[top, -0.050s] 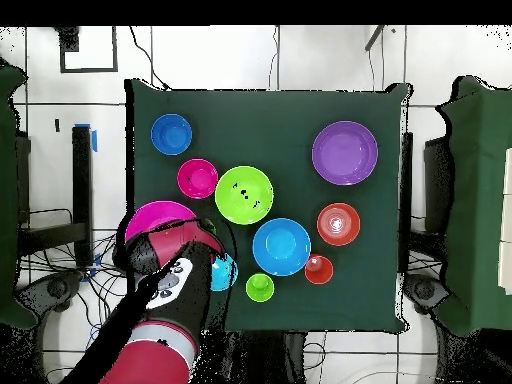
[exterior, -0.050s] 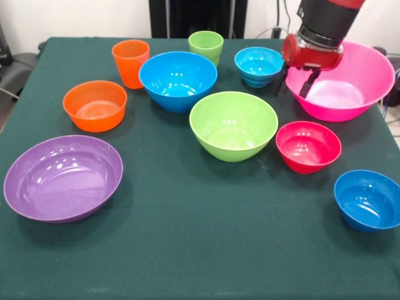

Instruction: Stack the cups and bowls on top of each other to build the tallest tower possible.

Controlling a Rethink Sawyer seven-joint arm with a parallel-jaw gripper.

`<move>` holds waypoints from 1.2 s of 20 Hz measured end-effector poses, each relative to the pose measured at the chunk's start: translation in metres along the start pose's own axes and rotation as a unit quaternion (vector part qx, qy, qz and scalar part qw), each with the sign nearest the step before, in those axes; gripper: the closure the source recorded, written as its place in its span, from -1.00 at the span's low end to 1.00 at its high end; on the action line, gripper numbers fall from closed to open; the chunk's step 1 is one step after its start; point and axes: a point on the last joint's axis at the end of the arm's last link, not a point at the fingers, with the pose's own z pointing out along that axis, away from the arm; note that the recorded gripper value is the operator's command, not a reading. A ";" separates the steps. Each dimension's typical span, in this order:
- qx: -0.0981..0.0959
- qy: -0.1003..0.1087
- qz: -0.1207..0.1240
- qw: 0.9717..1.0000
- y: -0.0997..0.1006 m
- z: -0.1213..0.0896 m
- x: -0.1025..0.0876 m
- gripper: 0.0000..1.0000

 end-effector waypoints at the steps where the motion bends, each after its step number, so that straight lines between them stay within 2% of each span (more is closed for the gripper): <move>1: 0.003 -0.001 -0.002 1.000 0.000 0.002 0.000 -1.00; 7: 0.023 -0.009 -0.017 1.000 -0.001 0.016 0.003 -1.00; 12: 0.029 -0.014 -0.022 0.999 -0.003 0.031 0.006 -1.00; 20: 0.029 -0.015 -0.022 0.999 -0.004 0.034 0.008 -1.00; 24: 0.028 -0.020 -0.015 0.999 -0.010 0.029 0.002 -1.00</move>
